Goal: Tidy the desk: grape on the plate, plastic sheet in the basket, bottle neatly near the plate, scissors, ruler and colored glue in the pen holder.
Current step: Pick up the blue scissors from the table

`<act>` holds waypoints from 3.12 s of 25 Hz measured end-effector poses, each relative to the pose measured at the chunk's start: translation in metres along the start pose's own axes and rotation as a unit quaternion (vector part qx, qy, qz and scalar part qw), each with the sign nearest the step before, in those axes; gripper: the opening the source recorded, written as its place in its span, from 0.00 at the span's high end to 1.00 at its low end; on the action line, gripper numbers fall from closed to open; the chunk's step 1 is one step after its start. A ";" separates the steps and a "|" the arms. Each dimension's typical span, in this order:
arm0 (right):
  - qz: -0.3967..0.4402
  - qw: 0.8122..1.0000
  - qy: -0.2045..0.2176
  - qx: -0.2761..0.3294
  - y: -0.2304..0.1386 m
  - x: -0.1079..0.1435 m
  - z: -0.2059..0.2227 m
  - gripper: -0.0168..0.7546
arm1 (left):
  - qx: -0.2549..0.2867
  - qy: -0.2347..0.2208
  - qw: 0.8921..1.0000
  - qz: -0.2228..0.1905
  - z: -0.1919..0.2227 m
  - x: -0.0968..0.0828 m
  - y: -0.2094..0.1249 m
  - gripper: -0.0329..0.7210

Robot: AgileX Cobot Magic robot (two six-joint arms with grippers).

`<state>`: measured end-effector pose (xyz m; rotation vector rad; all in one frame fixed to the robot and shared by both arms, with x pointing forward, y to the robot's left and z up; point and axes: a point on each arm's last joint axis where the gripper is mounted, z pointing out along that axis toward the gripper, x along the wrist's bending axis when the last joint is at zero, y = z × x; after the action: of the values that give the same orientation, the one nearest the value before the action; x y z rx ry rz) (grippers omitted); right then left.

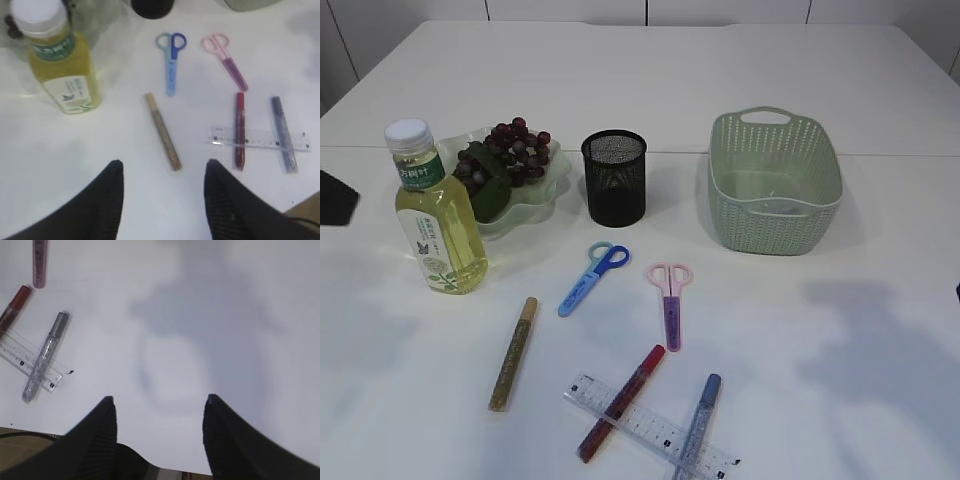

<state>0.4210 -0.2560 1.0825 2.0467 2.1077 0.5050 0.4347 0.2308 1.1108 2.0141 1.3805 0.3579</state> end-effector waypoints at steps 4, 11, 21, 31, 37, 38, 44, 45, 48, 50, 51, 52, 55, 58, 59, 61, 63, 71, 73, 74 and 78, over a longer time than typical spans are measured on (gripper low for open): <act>0.002 1.000 0.000 0.005 0.001 0.000 0.002 0.41 | 0.050 -0.040 0.997 0.051 0.028 -0.021 0.001 0.45; 0.005 1.000 0.004 0.010 0.000 0.001 0.002 0.41 | 0.103 -0.074 0.984 0.127 0.069 -0.057 0.026 0.45; 0.023 0.998 0.008 0.058 -0.009 0.002 0.001 0.41 | 0.209 -0.083 0.965 0.139 0.144 -0.073 0.076 0.45; 0.025 0.998 0.010 0.062 -0.010 0.002 0.001 0.41 | 0.248 -0.017 0.965 0.086 0.203 -0.069 0.108 0.45; 0.025 0.998 0.010 0.063 -0.010 0.002 0.001 0.41 | 0.270 0.007 0.961 0.059 0.247 -0.065 0.106 0.45; 0.025 0.998 0.010 0.063 -0.010 0.002 0.001 0.41 | 0.275 0.013 0.960 0.055 0.254 -0.063 0.104 0.45; 0.019 0.998 0.011 0.063 -0.010 0.002 0.001 0.41 | 0.299 0.034 0.952 0.047 0.283 -0.058 0.091 0.45; 0.018 0.998 0.011 0.063 -0.010 0.002 0.001 0.41 | 0.303 0.036 0.951 0.047 0.288 -0.057 0.089 0.45; 0.018 0.998 0.011 0.063 -0.010 0.002 0.001 0.41 | 0.312 0.038 0.948 0.047 0.299 -0.056 0.084 0.45; 0.018 0.998 0.011 0.063 -0.010 0.002 0.001 0.41 | 0.312 0.040 0.948 0.047 0.306 -0.055 0.084 0.45; 0.017 0.998 0.011 0.063 -0.010 0.002 0.001 0.41 | 0.310 0.041 0.949 0.048 0.309 -0.055 0.085 0.45; 0.017 0.998 0.011 0.063 -0.010 0.002 0.001 0.41 | 0.310 0.041 0.948 0.048 0.313 -0.055 0.085 0.45; 0.017 0.998 0.011 0.063 -0.010 0.002 0.001 0.41 | 0.306 0.041 0.950 0.049 0.320 -0.055 0.087 0.45; 0.017 0.998 0.011 0.063 -0.010 0.002 0.001 0.41 | 0.306 0.042 0.950 0.049 0.325 -0.054 0.086 0.45; 0.017 0.998 0.011 0.063 -0.010 0.002 0.001 0.41 | 0.308 0.044 0.949 0.050 0.326 -0.054 0.085 0.45; 0.017 0.998 0.011 0.064 -0.010 0.002 0.001 0.41 | 0.312 0.049 0.947 0.053 0.330 -0.052 0.082 0.45; 0.016 0.998 0.011 0.064 -0.010 0.002 0.001 0.41 | 0.313 0.049 0.947 0.053 0.331 -0.052 0.081 0.45; 0.016 0.998 0.012 0.064 -0.010 0.003 0.001 0.41 | 0.321 0.053 0.944 0.052 0.339 -0.048 0.076 0.45; 0.016 0.998 0.012 0.064 -0.010 0.003 0.001 0.41 | 0.324 0.054 0.943 0.051 0.341 -0.046 0.074 0.45; 0.016 0.998 0.012 0.064 -0.010 0.003 0.001 0.41 | 0.325 0.054 0.943 0.051 0.342 -0.046 0.074 0.45; 0.016 0.998 0.012 0.064 -0.010 0.003 0.001 0.41 | 0.329 0.055 0.942 0.050 0.344 -0.045 0.072 0.45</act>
<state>0.4120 -0.2533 1.0782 2.1570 2.1763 0.4118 0.6611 0.0487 0.9076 2.6424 1.6154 0.0448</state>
